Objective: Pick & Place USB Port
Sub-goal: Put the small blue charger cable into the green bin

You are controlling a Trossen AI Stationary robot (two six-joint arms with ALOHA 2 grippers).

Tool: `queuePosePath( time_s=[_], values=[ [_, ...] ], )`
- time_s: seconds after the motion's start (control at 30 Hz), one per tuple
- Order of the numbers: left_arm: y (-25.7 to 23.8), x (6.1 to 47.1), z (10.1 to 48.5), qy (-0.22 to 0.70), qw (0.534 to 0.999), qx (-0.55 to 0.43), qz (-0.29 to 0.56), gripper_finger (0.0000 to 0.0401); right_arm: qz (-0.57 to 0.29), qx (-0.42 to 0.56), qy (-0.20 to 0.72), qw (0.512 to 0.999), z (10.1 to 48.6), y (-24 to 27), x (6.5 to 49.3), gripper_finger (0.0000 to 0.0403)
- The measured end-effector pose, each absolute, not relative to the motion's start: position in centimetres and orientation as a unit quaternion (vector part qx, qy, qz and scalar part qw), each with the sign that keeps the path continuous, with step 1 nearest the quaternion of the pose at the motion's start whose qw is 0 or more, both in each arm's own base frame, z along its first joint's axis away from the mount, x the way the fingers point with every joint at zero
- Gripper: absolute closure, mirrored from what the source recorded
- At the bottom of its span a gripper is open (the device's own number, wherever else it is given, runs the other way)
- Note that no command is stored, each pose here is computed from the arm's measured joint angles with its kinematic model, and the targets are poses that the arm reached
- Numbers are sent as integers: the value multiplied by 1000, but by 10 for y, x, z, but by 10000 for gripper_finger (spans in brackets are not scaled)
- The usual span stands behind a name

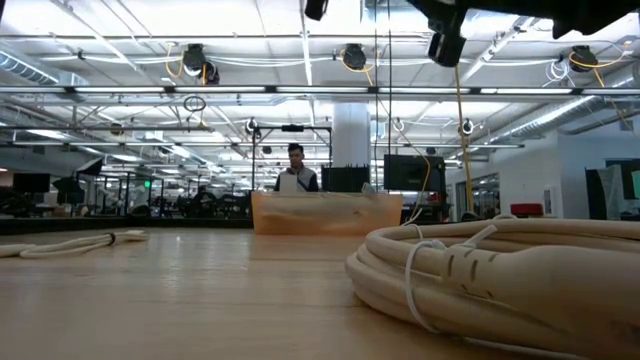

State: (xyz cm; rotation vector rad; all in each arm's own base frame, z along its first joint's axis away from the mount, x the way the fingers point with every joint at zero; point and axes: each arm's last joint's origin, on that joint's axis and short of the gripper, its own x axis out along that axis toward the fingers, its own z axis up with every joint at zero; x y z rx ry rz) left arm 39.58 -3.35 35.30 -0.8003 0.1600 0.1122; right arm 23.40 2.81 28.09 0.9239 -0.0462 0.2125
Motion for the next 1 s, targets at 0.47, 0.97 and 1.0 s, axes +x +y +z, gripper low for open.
queuePosePath(
  time_s=[0.47, 0.97, 1.0],
  values=[
    [-36, 396, 351, 90, 907, -409, 38, 346, 113, 436, -27, 892, 283, 30, 233, 388],
    [-38, 362, 392, 58, 933, -356, 14, 333, 169, 444, 7, 880, 283, 37, 232, 398],
    [-37, 357, 395, 62, 934, -352, 16, 332, 183, 448, 20, 875, 282, 38, 232, 398]
  ],
)
